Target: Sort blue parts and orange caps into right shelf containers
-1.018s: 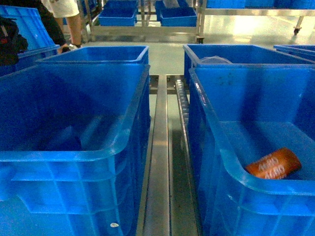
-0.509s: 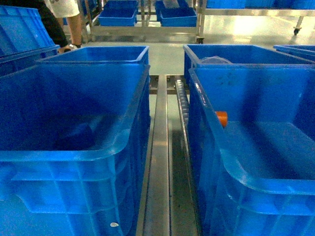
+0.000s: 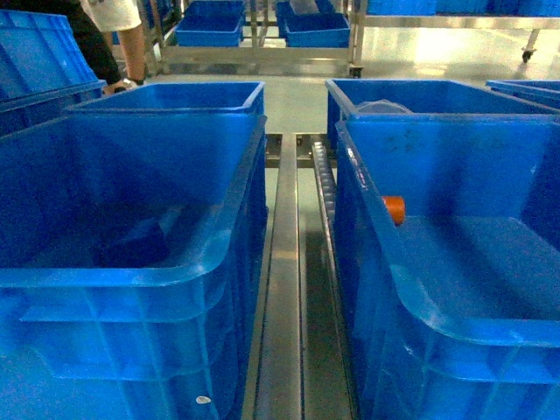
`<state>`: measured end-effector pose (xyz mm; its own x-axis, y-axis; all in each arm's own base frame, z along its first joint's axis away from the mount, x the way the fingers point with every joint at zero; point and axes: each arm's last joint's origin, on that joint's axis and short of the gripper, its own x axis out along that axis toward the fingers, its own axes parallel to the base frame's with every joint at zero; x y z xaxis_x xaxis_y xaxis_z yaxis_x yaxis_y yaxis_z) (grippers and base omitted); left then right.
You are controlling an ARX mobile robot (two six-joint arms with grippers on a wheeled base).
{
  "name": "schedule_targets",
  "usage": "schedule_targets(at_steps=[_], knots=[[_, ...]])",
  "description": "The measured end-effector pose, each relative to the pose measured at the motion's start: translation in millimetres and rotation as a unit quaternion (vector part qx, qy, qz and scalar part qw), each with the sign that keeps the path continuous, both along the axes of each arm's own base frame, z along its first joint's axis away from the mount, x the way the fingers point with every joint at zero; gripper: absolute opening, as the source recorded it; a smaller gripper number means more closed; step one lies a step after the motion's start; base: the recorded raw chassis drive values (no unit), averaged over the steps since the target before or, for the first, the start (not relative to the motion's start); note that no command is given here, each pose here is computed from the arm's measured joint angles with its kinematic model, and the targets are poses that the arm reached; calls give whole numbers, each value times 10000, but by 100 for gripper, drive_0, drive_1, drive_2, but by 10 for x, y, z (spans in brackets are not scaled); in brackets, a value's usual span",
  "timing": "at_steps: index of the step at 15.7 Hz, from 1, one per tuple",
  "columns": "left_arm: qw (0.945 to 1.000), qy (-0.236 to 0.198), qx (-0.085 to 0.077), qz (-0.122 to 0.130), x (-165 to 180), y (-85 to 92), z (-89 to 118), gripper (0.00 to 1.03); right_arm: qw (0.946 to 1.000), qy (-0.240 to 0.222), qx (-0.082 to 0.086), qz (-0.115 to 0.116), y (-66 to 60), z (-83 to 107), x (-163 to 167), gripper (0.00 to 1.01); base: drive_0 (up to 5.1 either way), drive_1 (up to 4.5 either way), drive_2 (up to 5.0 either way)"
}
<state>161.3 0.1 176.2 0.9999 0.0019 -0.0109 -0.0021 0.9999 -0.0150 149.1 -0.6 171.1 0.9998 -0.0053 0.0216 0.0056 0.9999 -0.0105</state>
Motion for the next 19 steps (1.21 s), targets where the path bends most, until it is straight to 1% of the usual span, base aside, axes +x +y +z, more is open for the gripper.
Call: schedule_targets(at_steps=[1, 2, 3, 4, 6, 7, 19], knots=[[10000, 2, 0, -2, -37, 0, -11, 2, 10000, 76, 0, 15, 5, -37, -25, 2, 0, 0, 0], [10000, 8, 0, -4, -80, 0, -26, 2, 9996, 298, 1, 21, 5, -105, -60, 2, 0, 0, 0], [10000, -84, 2, -8, -132, 0, -91, 2, 9999, 124, 2, 23, 5, -54, -103, 2, 0, 0, 0], [9999, 124, 2, -6, -166, 0, -155, 2, 10000, 67, 4, 23, 5, -33, -134, 2, 0, 0, 0], [10000, -69, 2, -6, -234, 0, -91, 2, 9999, 116, 10, 23, 5, -30, -185, 2, 0, 0, 0], [10000, -99, 2, -6, -266, 0, -75, 2, 10000, 72, 11, 23, 5, -17, -214, 2, 0, 0, 0], [9999, -137, 2, -6, -482, 0, -45, 2, 10000, 38, 13, 23, 6, -4, -394, 2, 0, 0, 0]])
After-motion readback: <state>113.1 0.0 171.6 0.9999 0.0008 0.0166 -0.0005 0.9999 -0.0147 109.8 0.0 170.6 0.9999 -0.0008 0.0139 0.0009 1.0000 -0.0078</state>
